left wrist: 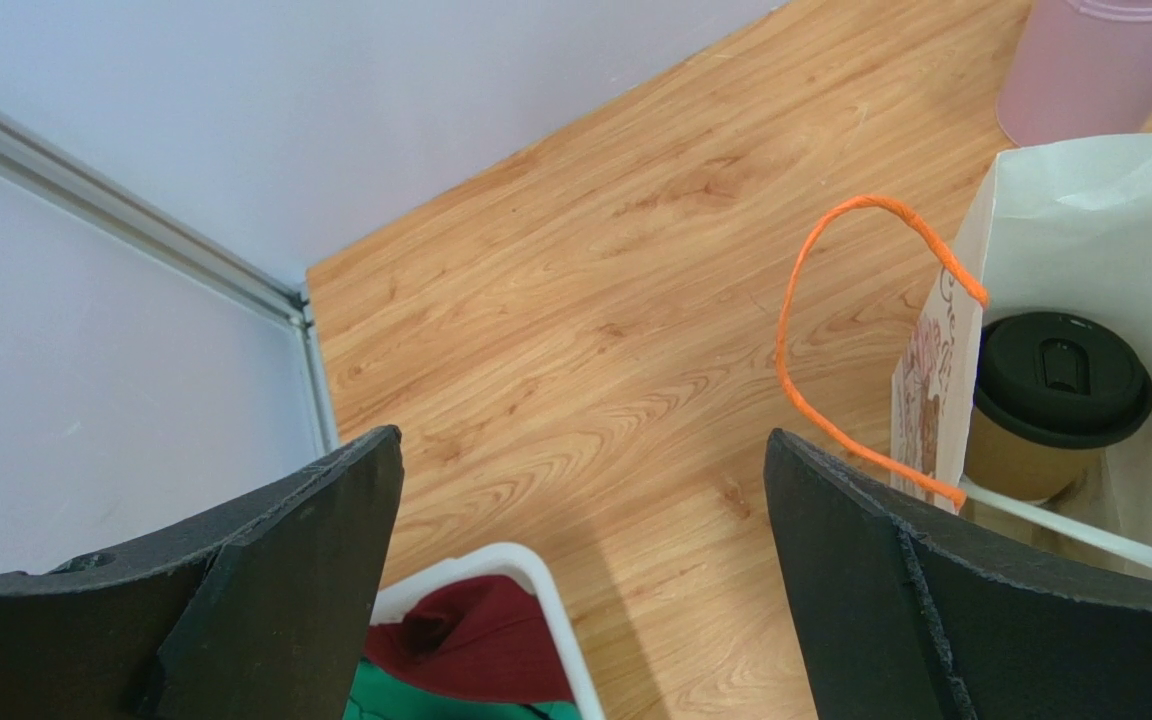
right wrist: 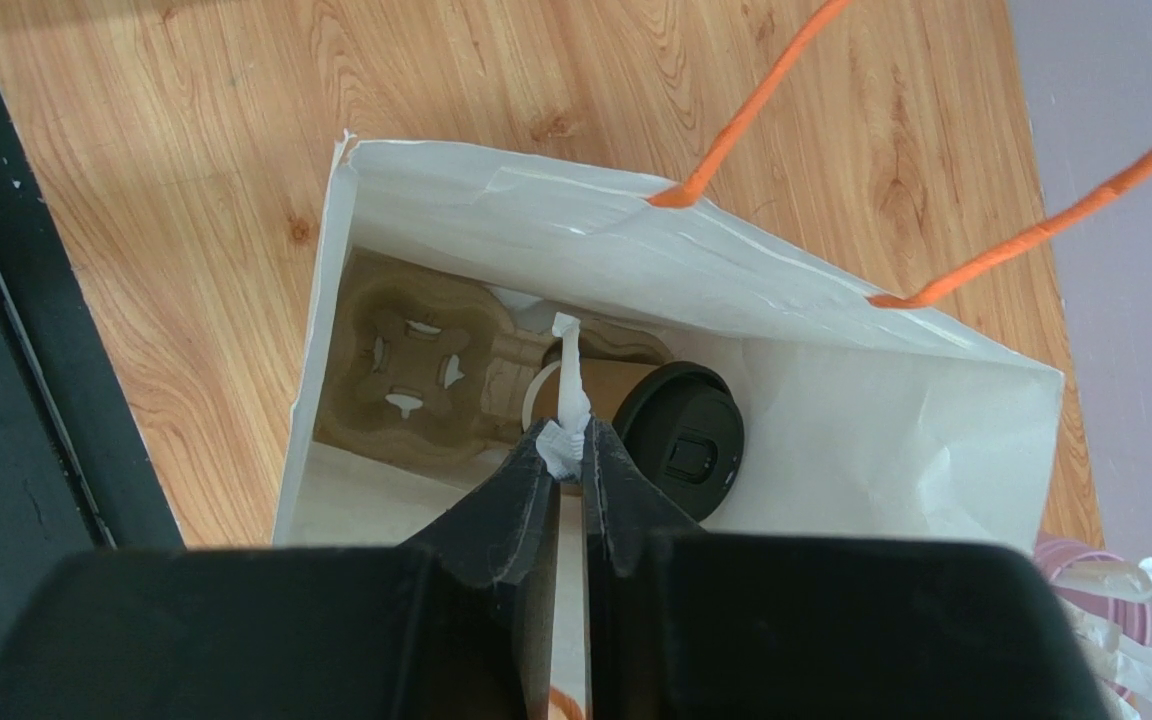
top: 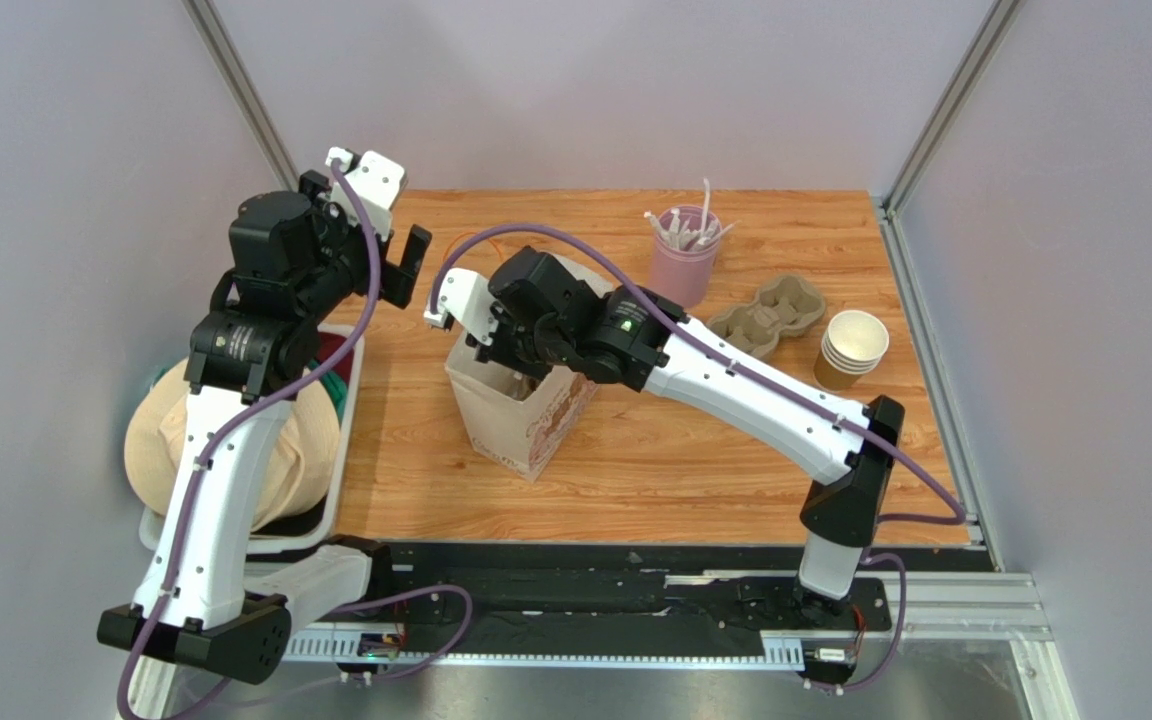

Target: Pack the takeout coffee

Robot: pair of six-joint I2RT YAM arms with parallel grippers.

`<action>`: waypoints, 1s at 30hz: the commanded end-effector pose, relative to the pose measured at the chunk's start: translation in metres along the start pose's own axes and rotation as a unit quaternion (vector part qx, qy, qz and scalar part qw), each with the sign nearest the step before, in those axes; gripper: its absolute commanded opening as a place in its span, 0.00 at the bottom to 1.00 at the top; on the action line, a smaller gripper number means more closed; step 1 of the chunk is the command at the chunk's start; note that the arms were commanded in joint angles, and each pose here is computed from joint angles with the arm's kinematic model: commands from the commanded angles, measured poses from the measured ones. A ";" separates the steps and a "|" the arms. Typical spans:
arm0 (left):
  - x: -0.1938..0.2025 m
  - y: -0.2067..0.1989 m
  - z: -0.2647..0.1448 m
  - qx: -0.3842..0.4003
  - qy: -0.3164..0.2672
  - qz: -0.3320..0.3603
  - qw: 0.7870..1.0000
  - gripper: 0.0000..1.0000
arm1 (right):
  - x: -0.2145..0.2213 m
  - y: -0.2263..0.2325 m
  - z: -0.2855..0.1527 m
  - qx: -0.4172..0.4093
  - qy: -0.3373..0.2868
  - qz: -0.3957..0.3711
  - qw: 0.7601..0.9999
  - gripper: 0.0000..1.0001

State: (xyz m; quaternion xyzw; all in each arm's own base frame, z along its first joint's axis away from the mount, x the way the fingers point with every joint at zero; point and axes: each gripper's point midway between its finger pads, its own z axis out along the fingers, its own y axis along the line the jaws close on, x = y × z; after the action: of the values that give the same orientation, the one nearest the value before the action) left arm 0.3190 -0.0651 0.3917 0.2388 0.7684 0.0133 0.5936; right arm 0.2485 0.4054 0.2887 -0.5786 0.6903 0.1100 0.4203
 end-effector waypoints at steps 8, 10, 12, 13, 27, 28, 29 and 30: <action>-0.007 0.001 -0.006 0.001 -0.022 -0.015 1.000 0.99 | -0.013 -0.010 0.009 0.029 -0.019 -0.014 0.999 0.25; -0.007 0.001 -0.006 0.001 -0.023 -0.015 1.000 0.99 | -0.015 -0.009 0.002 0.025 -0.023 -0.015 0.999 0.34; -0.007 0.001 -0.006 0.002 -0.022 -0.016 1.000 0.99 | -0.018 -0.007 -0.003 0.020 -0.026 -0.020 0.999 0.40; -0.007 0.001 -0.006 0.002 -0.023 -0.017 1.000 0.99 | -0.019 -0.005 -0.007 0.018 -0.027 -0.023 0.999 0.47; -0.011 -0.006 -0.012 0.022 -0.032 -0.018 0.999 0.99 | -0.095 -0.055 -0.149 0.077 -0.167 0.010 0.983 0.83; -0.013 -0.008 -0.013 0.029 -0.034 -0.018 0.999 0.99 | -0.095 -0.063 -0.156 0.090 -0.171 0.016 0.981 0.85; -0.013 -0.009 -0.014 0.032 -0.036 -0.020 0.999 0.99 | -0.092 -0.076 -0.161 0.109 -0.171 0.026 0.979 0.86; -0.016 -0.010 -0.016 0.034 -0.040 -0.023 0.998 0.99 | -0.086 -0.092 -0.170 0.145 -0.166 0.036 0.975 0.86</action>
State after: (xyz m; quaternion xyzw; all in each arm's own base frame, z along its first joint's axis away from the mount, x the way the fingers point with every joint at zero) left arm 0.3149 -0.0700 0.3896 0.2455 0.7656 -0.0111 0.5945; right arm 0.2355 0.3813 0.4374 -0.5297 0.6318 0.1540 0.5446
